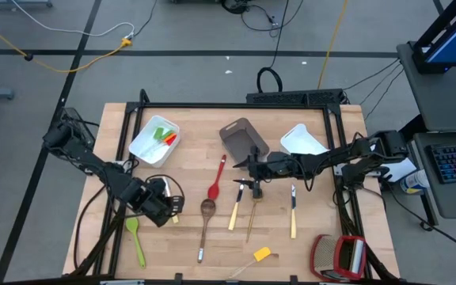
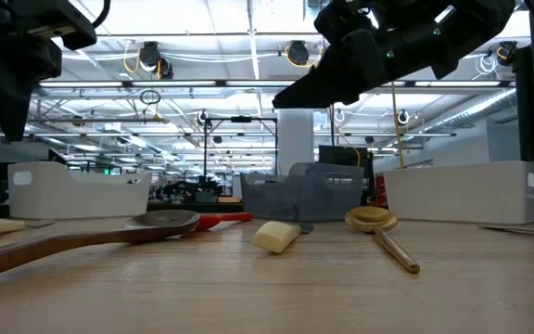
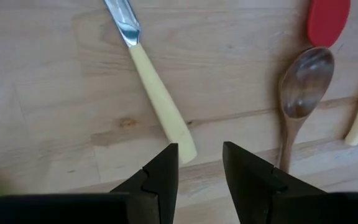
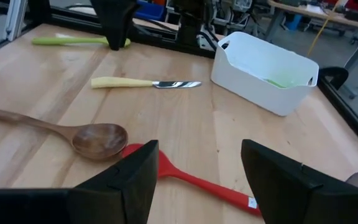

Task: Pick & Place Kitchen Items
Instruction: Put the left yellow table knife into black bin

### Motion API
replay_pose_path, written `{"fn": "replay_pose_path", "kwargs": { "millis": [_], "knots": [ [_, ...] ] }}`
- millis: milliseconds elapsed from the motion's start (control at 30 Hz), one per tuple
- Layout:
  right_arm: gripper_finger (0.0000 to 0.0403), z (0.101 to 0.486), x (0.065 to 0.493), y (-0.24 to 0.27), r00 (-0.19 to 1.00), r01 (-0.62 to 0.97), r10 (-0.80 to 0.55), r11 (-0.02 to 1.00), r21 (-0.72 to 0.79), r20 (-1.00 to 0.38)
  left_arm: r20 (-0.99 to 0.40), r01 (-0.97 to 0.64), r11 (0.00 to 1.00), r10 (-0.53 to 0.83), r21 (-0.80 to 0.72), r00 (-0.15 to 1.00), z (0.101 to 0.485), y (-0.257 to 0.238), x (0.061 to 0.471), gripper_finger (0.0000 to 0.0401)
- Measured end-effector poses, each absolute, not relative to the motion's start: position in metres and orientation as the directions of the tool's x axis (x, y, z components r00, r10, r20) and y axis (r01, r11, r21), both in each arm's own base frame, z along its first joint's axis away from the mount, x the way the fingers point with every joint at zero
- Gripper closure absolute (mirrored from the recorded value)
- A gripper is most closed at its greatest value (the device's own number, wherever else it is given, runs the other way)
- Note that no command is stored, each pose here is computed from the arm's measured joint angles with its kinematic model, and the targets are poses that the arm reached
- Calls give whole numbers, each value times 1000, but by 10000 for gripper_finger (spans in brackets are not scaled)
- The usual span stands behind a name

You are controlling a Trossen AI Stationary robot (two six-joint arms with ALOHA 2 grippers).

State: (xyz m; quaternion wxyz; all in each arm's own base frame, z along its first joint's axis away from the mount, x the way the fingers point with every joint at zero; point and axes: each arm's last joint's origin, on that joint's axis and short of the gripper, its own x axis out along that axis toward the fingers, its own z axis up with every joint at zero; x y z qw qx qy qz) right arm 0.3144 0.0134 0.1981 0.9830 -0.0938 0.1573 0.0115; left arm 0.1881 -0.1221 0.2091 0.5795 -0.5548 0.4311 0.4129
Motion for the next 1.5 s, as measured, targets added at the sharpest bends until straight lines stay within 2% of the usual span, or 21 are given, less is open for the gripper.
{"fn": "replay_pose_path", "kwargs": {
  "millis": [333,467,567,1000,1267,1500],
  "knots": [
    [179,204,316,14,968,-49,-6,976,-212,-252,-982,-982,22,6,-187,187,188,-129,195,272],
    [179,204,316,14,969,-47,-6,977,-208,-248,-981,-981,-16,-12,-193,193,187,-129,199,272],
    [179,204,316,14,969,-46,-6,978,-202,-247,-977,-977,14,-26,-211,211,188,-130,201,272],
    [179,204,316,14,967,-48,-5,978,-201,-255,-984,-978,-106,30,-178,176,175,-121,196,272],
    [179,204,316,14,967,-47,-5,978,-201,-254,-982,-976,-135,92,-174,162,164,-110,193,272],
    [179,204,316,14,967,-47,-5,978,-201,-255,-986,-976,-151,79,-155,144,159,-107,198,272]
  ]
}}
